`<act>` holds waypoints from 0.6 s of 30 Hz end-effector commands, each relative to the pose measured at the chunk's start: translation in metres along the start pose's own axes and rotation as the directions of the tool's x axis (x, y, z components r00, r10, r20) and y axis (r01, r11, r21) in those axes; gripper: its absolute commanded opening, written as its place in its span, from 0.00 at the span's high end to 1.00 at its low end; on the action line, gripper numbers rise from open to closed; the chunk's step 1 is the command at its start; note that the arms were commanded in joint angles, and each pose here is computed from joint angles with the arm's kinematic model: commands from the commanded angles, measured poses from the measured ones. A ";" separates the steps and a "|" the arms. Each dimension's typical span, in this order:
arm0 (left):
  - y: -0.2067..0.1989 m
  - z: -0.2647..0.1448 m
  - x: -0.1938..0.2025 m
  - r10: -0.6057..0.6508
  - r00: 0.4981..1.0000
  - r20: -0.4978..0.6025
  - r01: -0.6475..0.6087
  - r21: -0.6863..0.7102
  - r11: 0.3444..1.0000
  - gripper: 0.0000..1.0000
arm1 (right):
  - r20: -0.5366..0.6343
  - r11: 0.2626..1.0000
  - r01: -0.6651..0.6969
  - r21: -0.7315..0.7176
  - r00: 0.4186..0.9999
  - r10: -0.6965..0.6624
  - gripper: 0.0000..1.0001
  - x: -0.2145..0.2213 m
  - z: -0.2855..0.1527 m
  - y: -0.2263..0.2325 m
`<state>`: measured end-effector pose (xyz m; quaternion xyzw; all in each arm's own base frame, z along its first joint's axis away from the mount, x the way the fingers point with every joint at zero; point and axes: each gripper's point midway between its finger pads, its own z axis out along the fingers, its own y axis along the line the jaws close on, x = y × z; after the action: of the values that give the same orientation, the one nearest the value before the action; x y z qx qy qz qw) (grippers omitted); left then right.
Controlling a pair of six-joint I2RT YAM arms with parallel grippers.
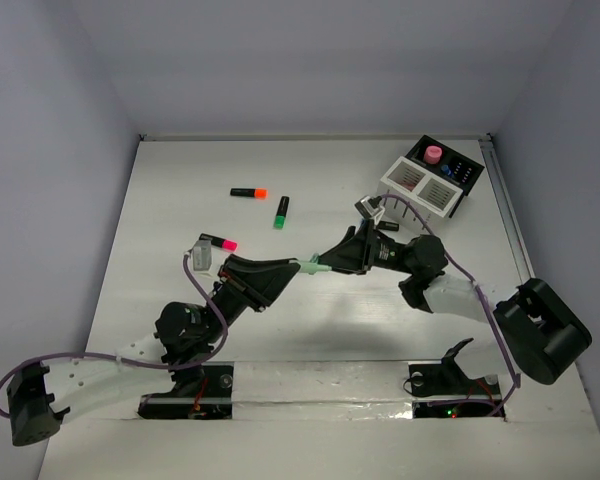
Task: Sort the stationery into containers
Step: Close the pen cap on the pen.
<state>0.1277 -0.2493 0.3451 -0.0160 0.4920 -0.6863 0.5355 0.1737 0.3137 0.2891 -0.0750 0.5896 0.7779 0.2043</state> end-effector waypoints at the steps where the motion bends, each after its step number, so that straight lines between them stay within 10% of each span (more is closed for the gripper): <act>1: -0.016 0.001 -0.010 -0.033 0.999 0.037 0.031 0.071 0.997 1.00 | 0.098 0.878 0.333 -0.343 0.943 -0.319 0.31 0.000 -0.005 0.094; 18: -0.015 -0.007 -0.012 -0.060 0.997 0.056 0.055 0.089 0.994 1.00 | 0.107 0.863 0.339 -0.376 0.941 -0.323 0.37 0.004 -0.008 0.111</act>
<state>0.1245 -0.2477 0.3417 -0.0220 0.4819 -0.7008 0.5255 0.1664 0.3134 0.3119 -0.0903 0.5670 0.7896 0.2166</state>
